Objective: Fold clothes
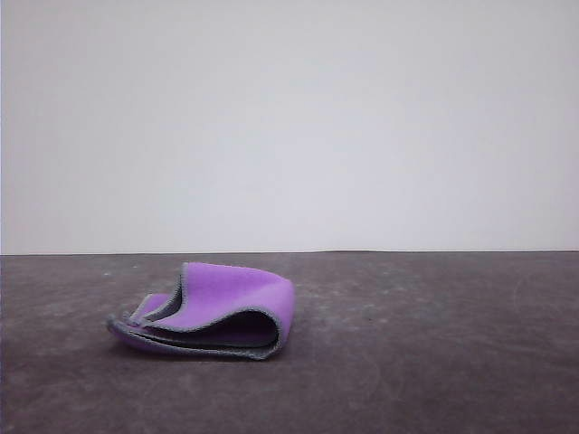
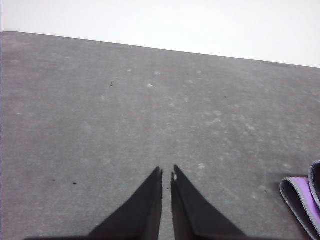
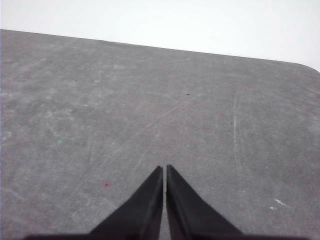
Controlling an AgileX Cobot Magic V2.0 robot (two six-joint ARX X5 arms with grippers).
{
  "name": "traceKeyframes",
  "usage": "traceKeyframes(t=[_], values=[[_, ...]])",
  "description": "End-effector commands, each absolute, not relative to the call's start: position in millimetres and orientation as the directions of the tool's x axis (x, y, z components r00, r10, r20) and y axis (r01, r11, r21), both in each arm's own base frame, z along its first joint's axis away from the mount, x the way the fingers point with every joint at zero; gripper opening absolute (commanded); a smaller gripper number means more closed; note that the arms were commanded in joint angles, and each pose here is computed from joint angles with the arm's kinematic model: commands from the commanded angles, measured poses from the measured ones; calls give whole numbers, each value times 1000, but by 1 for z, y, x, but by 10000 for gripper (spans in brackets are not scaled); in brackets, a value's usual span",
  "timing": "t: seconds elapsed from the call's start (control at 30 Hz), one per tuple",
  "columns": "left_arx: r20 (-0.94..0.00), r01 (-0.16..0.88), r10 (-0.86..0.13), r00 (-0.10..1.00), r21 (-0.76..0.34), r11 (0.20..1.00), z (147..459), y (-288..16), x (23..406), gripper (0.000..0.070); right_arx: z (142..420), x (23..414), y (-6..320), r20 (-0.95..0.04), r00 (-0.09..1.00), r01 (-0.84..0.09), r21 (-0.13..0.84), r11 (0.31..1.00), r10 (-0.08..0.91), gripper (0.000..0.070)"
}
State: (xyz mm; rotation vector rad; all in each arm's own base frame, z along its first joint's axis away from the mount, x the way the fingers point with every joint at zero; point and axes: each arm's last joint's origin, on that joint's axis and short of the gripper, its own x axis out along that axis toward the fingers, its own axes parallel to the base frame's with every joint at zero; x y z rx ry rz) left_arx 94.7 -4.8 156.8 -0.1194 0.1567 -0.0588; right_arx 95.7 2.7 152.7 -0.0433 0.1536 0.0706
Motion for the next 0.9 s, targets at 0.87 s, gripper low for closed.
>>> traceKeyframes(t=[0.87], values=[[-178,43,-66,982,-126,991,150,-5,95,17,153,96,3,-145,988,-67,-26,997,62,9]])
